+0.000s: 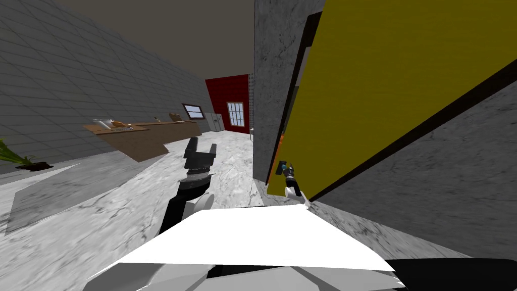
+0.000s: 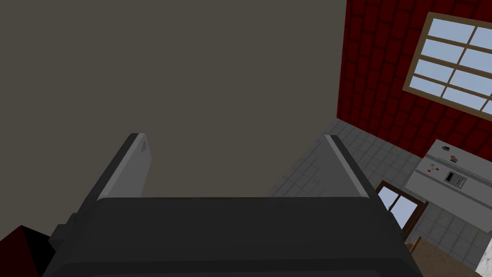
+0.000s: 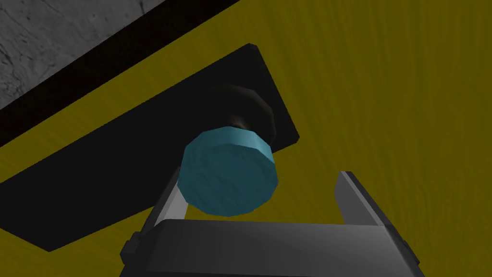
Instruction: Pull the door open
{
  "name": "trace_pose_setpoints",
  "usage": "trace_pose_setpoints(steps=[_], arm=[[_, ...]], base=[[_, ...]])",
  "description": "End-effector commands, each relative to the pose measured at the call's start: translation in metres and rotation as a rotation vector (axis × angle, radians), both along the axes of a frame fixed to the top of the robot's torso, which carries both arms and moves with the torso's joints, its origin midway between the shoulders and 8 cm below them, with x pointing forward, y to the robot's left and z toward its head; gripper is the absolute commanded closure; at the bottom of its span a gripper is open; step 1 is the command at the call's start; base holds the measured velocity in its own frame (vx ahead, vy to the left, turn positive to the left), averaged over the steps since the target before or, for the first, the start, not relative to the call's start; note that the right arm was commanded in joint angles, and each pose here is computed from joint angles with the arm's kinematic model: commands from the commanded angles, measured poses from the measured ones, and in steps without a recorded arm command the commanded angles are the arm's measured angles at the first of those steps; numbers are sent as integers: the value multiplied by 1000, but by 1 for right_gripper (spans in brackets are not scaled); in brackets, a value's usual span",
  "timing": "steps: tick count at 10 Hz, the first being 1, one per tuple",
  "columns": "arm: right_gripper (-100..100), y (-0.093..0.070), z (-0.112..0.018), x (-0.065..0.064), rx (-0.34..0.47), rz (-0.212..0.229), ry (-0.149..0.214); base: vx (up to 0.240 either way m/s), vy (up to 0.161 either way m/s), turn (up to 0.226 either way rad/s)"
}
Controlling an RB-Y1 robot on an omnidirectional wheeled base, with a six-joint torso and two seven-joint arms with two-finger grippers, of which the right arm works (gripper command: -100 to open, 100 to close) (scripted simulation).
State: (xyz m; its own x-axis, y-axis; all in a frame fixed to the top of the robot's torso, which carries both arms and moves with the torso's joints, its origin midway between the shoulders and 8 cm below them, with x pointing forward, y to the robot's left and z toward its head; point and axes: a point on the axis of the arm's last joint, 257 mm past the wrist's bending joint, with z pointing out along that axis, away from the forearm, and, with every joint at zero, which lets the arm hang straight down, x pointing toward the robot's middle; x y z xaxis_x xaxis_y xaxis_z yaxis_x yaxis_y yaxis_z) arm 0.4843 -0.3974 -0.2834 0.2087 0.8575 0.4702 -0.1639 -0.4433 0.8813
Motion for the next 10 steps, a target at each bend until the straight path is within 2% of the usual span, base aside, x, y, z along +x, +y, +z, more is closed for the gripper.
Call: trace_pose_setpoints(steps=[1,2,3,5,6,8,9,10], arm=[[-100,11,1,1,92,11,-28],[-100,12,1,0,146,11,-41],[-100,12,1,0,156,11,-44],[-100,17,0,0,276,11,-73],[-100,17,0,0,286,11,-75],[-100,21,-2,0,411,11,-105],[-100,21,-2,0,423,11,-108],[-100,23,-3,-1,491,11,-125]], base=[[-97,31,98],[-97,12,79],[-63,-4,21],[-69,-19,65],[-57,-27,23],[-64,-31,62],[-57,-23,23],[-47,-24,48]])
